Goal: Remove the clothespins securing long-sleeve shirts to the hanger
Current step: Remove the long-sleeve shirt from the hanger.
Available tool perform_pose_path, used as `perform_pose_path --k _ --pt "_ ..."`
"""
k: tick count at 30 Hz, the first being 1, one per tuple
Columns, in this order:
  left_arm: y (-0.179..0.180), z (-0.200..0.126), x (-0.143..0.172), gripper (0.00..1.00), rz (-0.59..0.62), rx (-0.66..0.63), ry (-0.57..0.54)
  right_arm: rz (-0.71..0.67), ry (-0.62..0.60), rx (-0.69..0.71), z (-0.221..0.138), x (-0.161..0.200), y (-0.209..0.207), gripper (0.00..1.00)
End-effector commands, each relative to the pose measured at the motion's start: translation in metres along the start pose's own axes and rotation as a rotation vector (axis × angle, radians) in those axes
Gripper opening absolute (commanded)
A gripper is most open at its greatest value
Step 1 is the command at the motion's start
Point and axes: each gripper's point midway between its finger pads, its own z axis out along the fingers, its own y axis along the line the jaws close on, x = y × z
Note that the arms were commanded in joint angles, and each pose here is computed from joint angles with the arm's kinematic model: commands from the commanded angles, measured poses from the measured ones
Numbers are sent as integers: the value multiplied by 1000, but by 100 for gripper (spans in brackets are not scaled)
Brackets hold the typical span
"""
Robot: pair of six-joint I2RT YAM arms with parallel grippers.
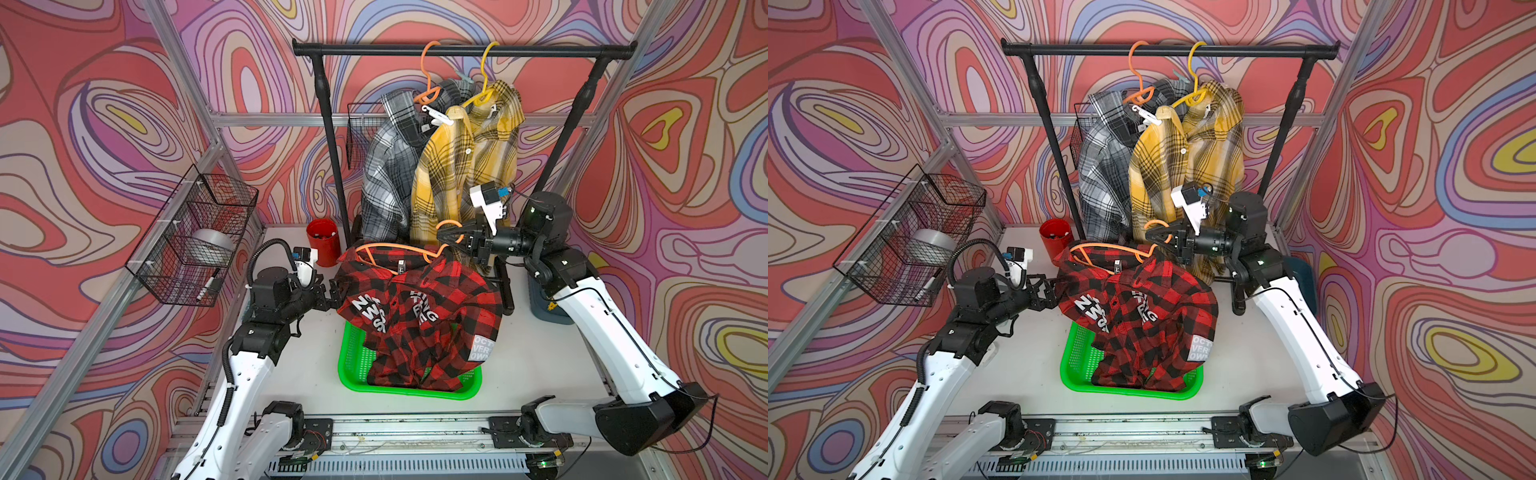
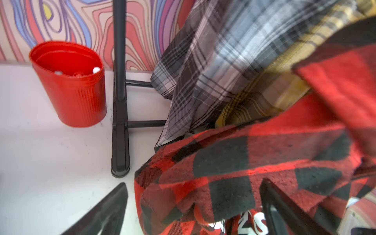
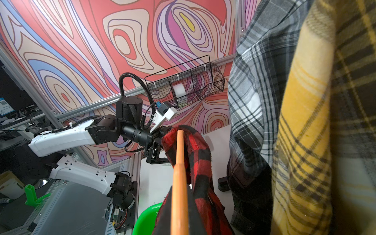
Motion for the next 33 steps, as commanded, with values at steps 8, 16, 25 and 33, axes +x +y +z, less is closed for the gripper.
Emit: perform_pose_path --k 8,16,25,33 --pt "-3 18 3 90 159 63 74 -18 -7 -104 7 -4 18 0" --pt "0 26 5 20 151 73 91 -22 -11 -114 8 -6 20 0" --pt "10 19 -3 0 110 -9 2 -14 -19 -79 12 -6 10 0" --pt "66 12 51 0 -191 -301 86 -29 -5 -16 11 -13 2 0"
